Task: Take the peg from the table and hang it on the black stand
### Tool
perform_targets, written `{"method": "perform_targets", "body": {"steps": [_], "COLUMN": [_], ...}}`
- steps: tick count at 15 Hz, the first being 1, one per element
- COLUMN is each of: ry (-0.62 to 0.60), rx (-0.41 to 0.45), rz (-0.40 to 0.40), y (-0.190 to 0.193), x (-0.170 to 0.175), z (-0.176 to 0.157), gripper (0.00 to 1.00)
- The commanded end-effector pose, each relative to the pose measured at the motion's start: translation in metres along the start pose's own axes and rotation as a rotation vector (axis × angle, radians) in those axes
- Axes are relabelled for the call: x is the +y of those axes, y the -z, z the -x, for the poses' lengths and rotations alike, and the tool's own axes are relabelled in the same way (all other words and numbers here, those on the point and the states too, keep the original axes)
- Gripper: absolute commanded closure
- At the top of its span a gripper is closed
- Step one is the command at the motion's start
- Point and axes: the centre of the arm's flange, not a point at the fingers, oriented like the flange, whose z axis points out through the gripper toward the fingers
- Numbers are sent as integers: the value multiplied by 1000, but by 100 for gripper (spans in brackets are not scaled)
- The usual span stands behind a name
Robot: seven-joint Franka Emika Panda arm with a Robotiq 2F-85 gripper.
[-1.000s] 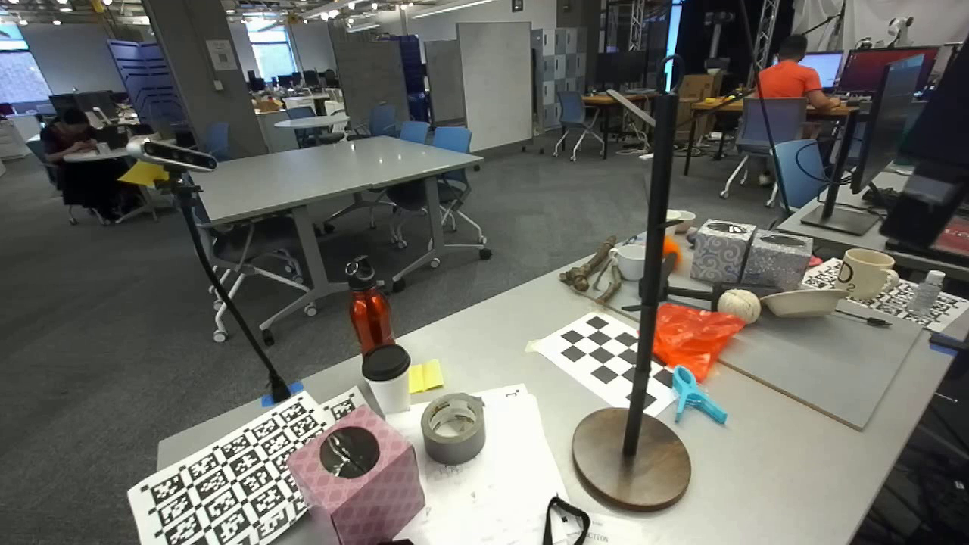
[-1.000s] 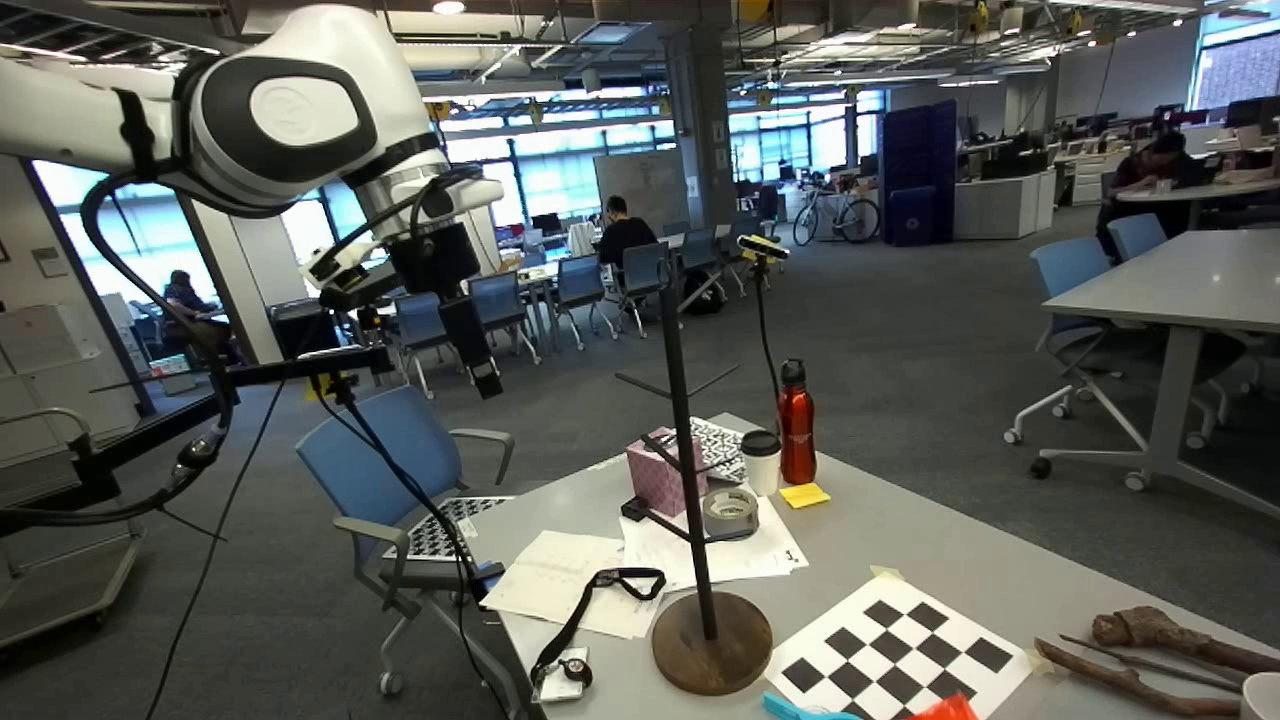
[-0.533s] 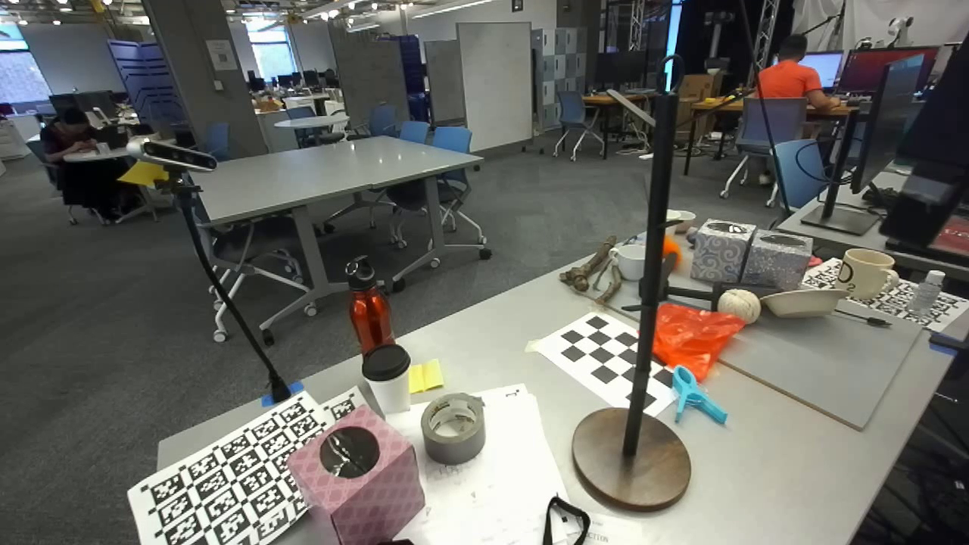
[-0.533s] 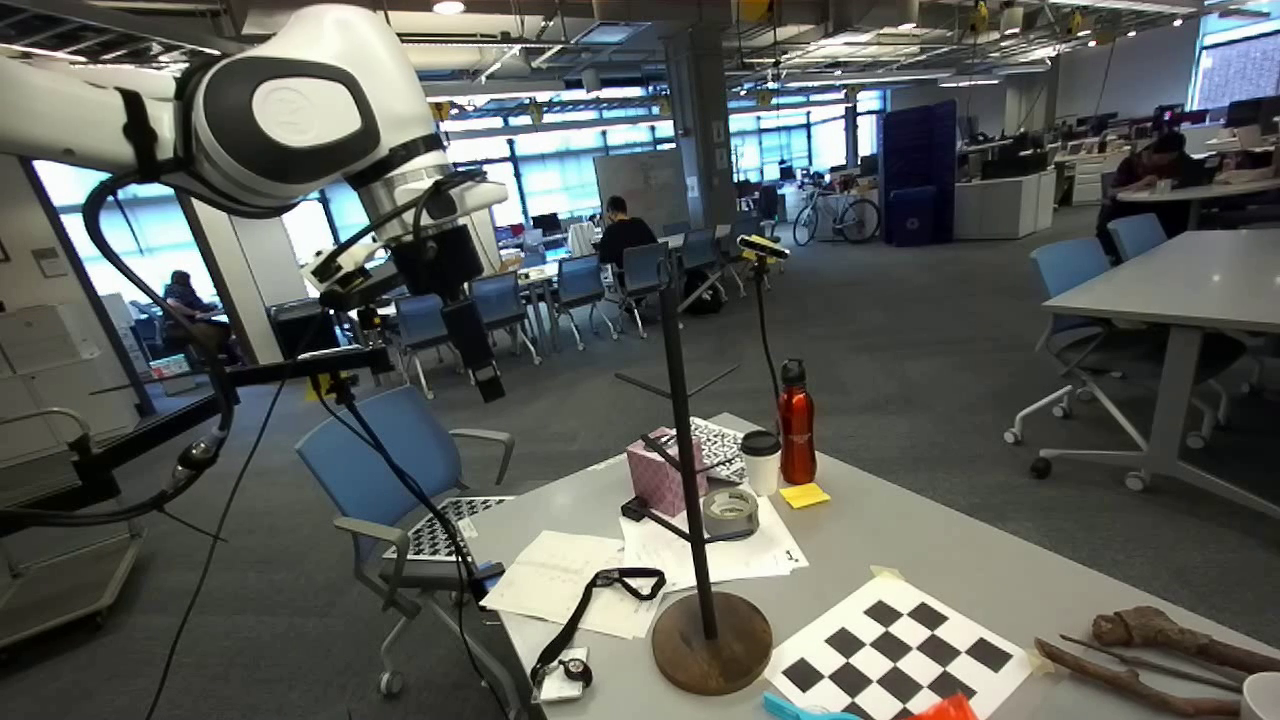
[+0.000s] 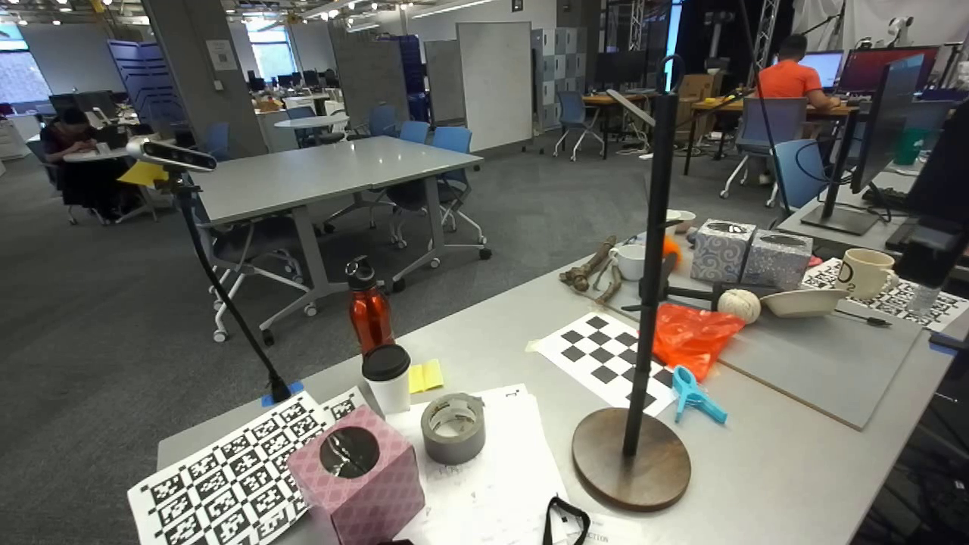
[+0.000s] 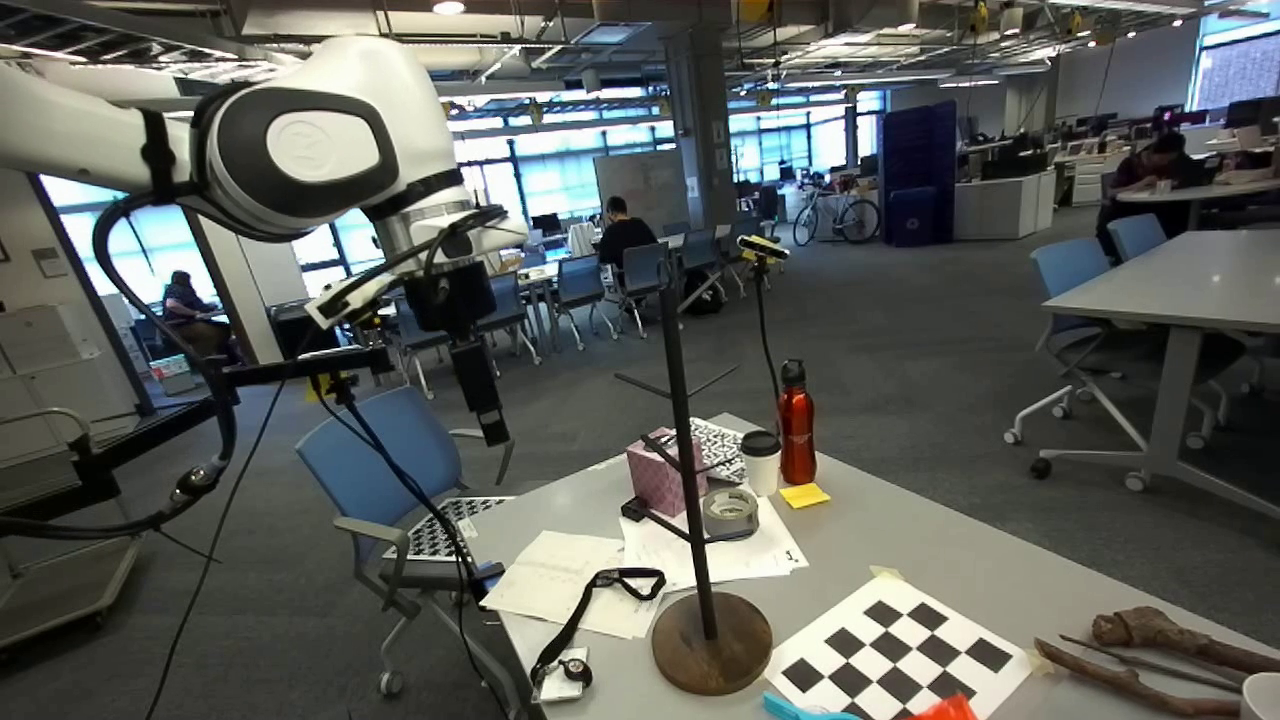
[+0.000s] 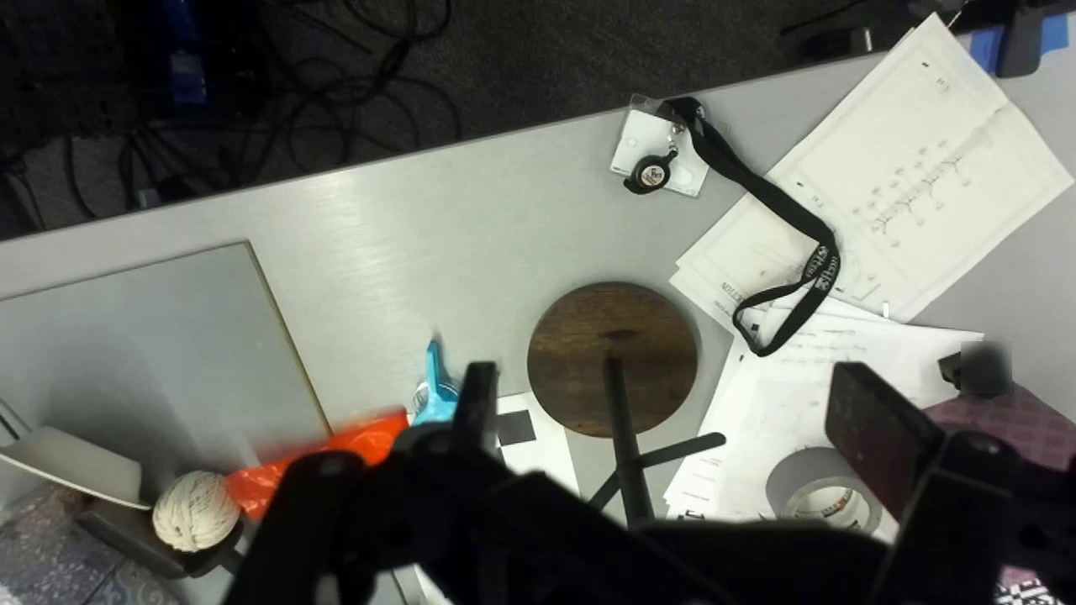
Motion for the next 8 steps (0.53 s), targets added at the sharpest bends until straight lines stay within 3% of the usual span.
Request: {"method": "perform_targets", "body": {"steps": [1,8], "ry": [-17,-27], "rx": [4,-17], "rz": [-1,0], "y": [-17,-21], "x": [16,14], "z": [1,0], "gripper": [0,0]}}
